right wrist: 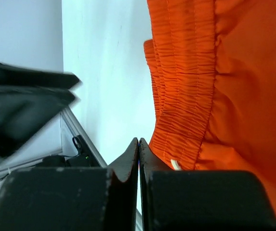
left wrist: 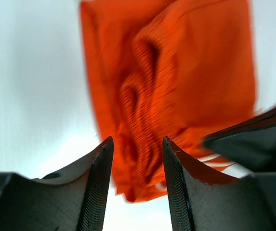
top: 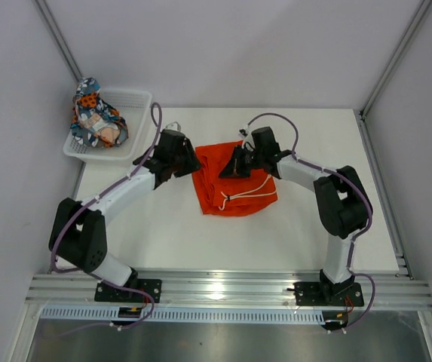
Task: Fold and stack the shorts
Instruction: Fold the shorts, then neatly place the folded shorts to the corner, then grab the shorts from the pile
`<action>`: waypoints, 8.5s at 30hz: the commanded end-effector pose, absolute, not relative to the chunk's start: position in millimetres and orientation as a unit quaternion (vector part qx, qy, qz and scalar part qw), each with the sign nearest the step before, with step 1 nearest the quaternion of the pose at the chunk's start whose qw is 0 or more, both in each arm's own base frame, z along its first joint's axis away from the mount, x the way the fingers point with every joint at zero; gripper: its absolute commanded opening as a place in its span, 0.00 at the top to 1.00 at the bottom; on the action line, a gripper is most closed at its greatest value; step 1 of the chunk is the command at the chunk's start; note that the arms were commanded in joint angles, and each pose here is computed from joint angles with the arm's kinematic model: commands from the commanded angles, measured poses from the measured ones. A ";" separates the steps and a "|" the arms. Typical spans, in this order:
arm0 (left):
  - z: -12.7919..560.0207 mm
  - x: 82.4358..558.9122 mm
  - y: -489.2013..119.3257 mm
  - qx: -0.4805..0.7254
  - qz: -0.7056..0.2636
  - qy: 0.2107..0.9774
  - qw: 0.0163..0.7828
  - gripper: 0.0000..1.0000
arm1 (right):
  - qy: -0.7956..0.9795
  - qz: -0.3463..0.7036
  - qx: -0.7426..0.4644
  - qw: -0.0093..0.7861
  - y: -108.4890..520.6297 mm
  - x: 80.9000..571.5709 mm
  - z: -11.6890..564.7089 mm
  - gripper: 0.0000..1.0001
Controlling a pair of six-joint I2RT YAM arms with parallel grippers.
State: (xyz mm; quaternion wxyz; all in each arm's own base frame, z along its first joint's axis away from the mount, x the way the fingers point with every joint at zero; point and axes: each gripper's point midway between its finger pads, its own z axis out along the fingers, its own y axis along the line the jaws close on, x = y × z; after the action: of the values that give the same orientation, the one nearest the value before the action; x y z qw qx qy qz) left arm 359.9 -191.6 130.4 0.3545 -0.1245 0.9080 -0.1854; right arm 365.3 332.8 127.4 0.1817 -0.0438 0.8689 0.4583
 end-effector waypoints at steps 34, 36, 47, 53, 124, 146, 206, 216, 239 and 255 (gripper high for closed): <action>44.9 424.6 -229.9 -0.101 -0.198 0.925 0.308 0.73 | 0.846 0.427 -0.084 0.308 340.0 327.3 160.6 0.70; 47.7 426.8 -229.5 -0.098 -0.195 0.924 0.312 0.73 | 0.864 0.393 -0.061 0.310 315.1 343.8 159.2 0.59; 129.4 438.3 -222.3 -0.073 -0.184 0.910 0.364 0.47 | 0.892 0.317 0.005 0.322 207.3 422.5 146.9 0.20; 161.2 421.7 -215.0 -0.069 -0.191 0.904 0.376 0.44 | 0.905 0.310 0.025 0.290 176.8 453.9 102.5 0.24; 88.1 263.2 -120.5 -0.115 -0.194 0.904 0.363 0.12 | 0.928 0.316 -0.059 0.190 246.1 299.4 40.9 0.24; 30.5 272.8 -130.6 -0.117 -0.215 0.923 0.298 0.29 | 0.944 0.250 -0.072 0.201 244.8 304.0 28.6 0.66; 50.8 193.9 -624.2 0.183 -0.419 0.834 0.308 0.91 | 0.781 -0.330 0.459 0.267 -201.4 253.9 88.7 1.00; 52.7 239.5 -614.9 0.168 -0.413 0.840 0.309 0.88 | 0.753 -0.364 0.499 0.228 -212.1 243.9 72.0 0.78; 103.6 225.3 -591.9 0.156 -0.441 0.828 0.309 0.19 | 0.820 -0.109 0.398 0.397 -159.4 314.6 154.0 0.02; 151.1 318.0 -344.4 -0.003 -0.290 0.871 0.396 0.01 | 0.806 0.133 0.277 0.506 -34.0 370.5 227.8 0.00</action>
State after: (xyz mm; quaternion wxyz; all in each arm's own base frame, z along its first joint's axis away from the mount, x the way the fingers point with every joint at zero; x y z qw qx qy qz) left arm 294.9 -408.8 150.4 0.3693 0.0365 0.8586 -0.3536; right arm 351.8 -64.8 197.5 0.4711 0.3122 0.8198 0.0918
